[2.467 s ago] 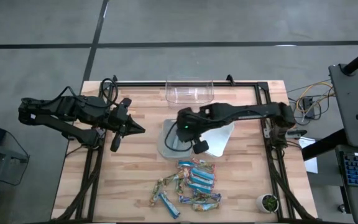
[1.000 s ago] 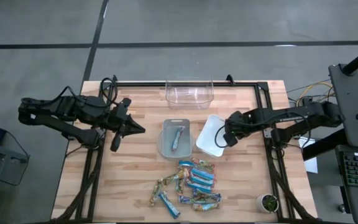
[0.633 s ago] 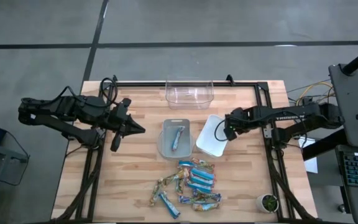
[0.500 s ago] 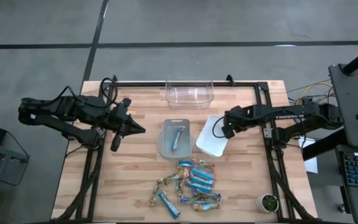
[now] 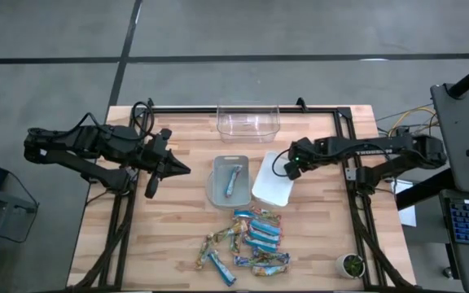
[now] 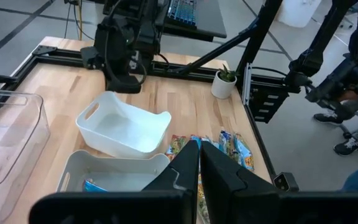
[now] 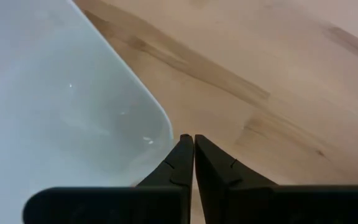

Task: Pick and place Granola Bars by type
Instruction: Adjust the white bin, then put the orange granola bar into the white bin

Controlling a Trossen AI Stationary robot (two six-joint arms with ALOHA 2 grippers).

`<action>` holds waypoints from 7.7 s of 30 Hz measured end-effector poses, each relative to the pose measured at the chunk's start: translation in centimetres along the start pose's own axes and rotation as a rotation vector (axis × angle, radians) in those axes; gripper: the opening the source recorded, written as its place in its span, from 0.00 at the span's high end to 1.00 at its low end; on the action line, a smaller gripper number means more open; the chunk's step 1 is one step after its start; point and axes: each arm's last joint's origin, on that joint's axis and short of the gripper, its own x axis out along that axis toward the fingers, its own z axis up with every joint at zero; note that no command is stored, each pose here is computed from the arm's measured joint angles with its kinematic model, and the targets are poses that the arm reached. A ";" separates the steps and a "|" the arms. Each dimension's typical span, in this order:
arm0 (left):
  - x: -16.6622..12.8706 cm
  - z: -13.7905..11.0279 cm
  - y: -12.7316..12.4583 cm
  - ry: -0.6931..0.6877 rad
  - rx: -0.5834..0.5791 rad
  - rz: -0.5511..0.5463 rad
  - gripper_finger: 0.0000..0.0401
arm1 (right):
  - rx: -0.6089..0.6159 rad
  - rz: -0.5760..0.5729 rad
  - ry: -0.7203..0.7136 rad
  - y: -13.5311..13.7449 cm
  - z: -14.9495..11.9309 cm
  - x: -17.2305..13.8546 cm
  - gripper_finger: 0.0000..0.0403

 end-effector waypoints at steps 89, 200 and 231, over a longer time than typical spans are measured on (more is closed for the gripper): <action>0.1 0.0 0.0 0.002 -0.006 0.000 1.00 | -0.687 0.514 -0.274 14.8 -20.9 -12.0 0.98; 20.7 -11.3 -12.7 0.765 -0.638 0.489 0.53 | -0.811 0.446 -0.265 15.1 -20.6 -11.0 0.98; 25.4 -20.5 -11.4 0.839 -0.850 0.600 0.53 | -0.820 0.439 -0.262 15.0 -20.6 -11.0 0.98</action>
